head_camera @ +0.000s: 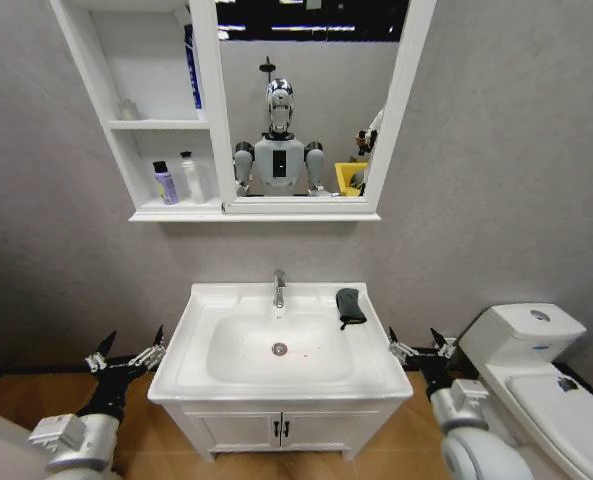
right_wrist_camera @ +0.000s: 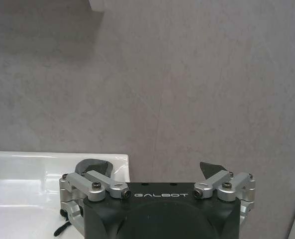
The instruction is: Move facial cleanser and shampoo from washbasin to cabinet, then wipe washbasin with towel.
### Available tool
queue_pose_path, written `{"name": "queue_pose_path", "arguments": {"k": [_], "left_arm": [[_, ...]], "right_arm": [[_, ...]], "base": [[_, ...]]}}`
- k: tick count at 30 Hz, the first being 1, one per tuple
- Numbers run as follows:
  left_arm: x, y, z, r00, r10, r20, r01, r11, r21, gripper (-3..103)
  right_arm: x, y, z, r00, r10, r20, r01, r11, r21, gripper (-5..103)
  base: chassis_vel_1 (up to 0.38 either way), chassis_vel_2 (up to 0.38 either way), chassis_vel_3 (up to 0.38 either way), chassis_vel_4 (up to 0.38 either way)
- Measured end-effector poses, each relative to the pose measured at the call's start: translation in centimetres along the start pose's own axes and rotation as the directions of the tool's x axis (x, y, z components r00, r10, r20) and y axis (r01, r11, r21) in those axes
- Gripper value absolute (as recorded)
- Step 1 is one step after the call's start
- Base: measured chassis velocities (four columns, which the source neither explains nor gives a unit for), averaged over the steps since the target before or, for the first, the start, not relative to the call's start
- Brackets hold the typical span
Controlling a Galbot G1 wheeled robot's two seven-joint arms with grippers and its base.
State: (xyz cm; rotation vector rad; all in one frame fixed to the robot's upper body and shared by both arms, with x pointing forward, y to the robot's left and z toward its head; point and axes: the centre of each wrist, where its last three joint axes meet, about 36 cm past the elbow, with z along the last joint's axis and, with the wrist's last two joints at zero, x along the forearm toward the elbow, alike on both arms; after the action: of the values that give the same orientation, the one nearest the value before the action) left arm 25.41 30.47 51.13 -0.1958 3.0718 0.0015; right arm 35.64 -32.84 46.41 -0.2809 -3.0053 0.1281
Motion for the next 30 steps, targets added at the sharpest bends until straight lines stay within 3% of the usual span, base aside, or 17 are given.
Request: {"name": "queue_pose_path", "arguments": {"k": [2,3,6,12,15,22,25,30], "left_arm": [[0.0,0.0,0.0,1.000,0.000,0.000,0.000,1.000,0.000,100],[0.0,0.0,0.0,1.000,0.000,0.000,0.000,1.000,0.000,100],[0.0,0.0,0.0,1.000,0.000,0.000,0.000,1.000,0.000,100],[0.0,0.0,0.0,1.000,0.000,0.000,0.000,1.000,0.000,100],[0.0,0.0,0.0,1.000,0.000,0.000,0.000,1.000,0.000,100],[0.0,0.0,0.0,1.000,0.000,0.000,0.000,1.000,0.000,100],[0.0,0.0,0.0,1.000,0.000,0.000,0.000,1.000,0.000,100],[0.0,0.0,0.0,1.000,0.000,0.000,0.000,1.000,0.000,100]], "right_arm": [[-4.3,-0.9,-0.6,0.999,-0.024,-0.030,0.024,0.999,-0.027,100],[-4.3,-0.9,-0.6,0.999,-0.024,-0.030,0.024,0.999,-0.027,100],[-10.7,-2.0,-2.0,0.997,-0.057,-0.050,0.057,0.998,-0.002,100],[-15.9,-1.3,-1.5,0.987,-0.111,-0.118,0.110,0.994,-0.008,100],[-18.0,0.0,-0.7,0.979,-0.131,-0.157,0.129,0.991,-0.024,100],[-22.1,6.1,-0.1,0.962,-0.214,-0.169,0.202,0.976,-0.085,100],[-22.2,7.6,0.3,0.960,-0.202,-0.195,0.185,0.977,-0.103,100],[-22.1,7.9,0.8,0.958,-0.172,-0.227,0.154,0.983,-0.099,100]], "base": [[0.055,-0.028,-0.038,0.045],[0.057,-0.035,-0.038,0.046],[0.019,-0.007,-0.005,0.015],[0.000,0.000,0.000,0.000],[0.000,0.000,0.000,0.000],[0.000,0.000,0.000,0.000],[0.000,0.000,0.000,0.000],[0.000,0.000,0.000,0.000]]}}
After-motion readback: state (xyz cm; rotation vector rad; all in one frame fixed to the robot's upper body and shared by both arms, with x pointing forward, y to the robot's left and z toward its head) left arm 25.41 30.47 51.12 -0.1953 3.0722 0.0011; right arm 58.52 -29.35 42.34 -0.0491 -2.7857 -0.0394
